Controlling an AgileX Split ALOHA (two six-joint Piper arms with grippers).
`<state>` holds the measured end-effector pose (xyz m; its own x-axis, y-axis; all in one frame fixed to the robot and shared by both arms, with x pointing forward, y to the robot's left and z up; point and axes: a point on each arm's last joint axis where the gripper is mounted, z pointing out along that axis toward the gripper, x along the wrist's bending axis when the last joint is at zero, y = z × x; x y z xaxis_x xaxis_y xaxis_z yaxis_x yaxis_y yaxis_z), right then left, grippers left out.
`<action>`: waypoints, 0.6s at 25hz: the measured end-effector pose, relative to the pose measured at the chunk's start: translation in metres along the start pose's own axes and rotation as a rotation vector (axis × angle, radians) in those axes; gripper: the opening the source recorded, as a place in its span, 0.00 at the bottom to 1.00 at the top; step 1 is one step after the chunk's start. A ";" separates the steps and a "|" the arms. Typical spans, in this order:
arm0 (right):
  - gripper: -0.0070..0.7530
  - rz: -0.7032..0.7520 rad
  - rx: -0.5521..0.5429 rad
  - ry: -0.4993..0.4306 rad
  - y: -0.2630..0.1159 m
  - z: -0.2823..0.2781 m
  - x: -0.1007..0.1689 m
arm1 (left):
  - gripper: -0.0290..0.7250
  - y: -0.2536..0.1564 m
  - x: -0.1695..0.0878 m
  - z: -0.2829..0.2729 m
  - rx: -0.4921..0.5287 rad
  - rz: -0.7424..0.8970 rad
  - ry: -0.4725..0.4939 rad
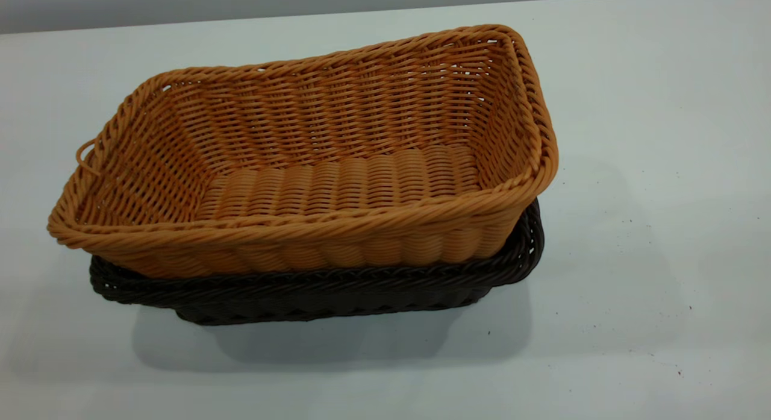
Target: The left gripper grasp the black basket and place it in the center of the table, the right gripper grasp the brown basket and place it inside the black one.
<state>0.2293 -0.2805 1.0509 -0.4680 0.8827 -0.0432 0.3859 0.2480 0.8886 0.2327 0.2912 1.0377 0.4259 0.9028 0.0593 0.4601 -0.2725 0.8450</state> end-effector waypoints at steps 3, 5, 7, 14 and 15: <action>0.01 -0.001 0.000 -0.001 0.000 0.000 0.000 | 0.04 0.001 0.005 0.003 -0.020 -0.028 0.047; 0.01 -0.001 0.001 -0.001 0.000 0.000 0.000 | 0.04 0.001 0.007 0.003 -0.023 -0.058 0.078; 0.01 0.008 0.001 0.000 0.000 0.000 0.000 | 0.04 0.000 0.009 0.002 -0.021 -0.081 0.095; 0.01 0.011 0.001 0.003 0.000 0.000 0.000 | 0.04 0.000 0.009 0.002 -0.019 -0.090 0.098; 0.01 0.011 0.001 0.003 0.000 0.000 0.000 | 0.04 0.000 0.009 0.002 -0.018 -0.095 0.105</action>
<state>0.2293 -0.2802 1.0509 -0.4662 0.8841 -0.0319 0.3914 0.2385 0.8888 0.2384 0.2982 1.0370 0.2969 0.9544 0.0326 0.4803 -0.1788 0.8587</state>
